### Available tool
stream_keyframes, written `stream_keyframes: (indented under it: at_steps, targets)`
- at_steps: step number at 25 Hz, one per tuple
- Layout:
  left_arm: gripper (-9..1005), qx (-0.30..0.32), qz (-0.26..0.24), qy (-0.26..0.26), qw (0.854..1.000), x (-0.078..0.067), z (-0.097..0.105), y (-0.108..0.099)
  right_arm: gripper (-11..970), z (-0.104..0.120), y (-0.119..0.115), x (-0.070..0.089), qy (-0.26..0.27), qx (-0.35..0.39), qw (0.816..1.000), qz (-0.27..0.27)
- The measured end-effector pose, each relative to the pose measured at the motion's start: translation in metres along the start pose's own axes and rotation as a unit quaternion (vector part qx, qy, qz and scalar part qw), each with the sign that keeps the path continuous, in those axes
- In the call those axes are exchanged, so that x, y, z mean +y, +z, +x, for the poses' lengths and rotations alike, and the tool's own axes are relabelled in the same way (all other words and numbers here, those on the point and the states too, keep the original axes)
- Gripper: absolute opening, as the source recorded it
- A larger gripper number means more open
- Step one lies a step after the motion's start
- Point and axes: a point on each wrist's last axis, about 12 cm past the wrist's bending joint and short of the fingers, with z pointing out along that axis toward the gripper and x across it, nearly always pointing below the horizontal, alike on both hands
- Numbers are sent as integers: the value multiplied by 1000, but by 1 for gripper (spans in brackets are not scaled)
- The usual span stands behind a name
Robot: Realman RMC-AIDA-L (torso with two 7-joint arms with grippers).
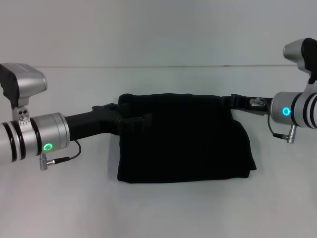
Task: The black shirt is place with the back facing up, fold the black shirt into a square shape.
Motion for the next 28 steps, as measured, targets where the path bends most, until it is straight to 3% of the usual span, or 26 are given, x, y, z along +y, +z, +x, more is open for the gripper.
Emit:
stream_keyframes:
  at_steps: [12, 28]
  targets:
    - [827, 1, -5, 1, 1000, 2, 0, -1, 196, -3, 0, 1, -8, -2, 1000, 0]
    - [821, 1, -4, 1, 1000, 1, 0, 0, 5, -15, -5, 0, -38, -16, 999, -4]
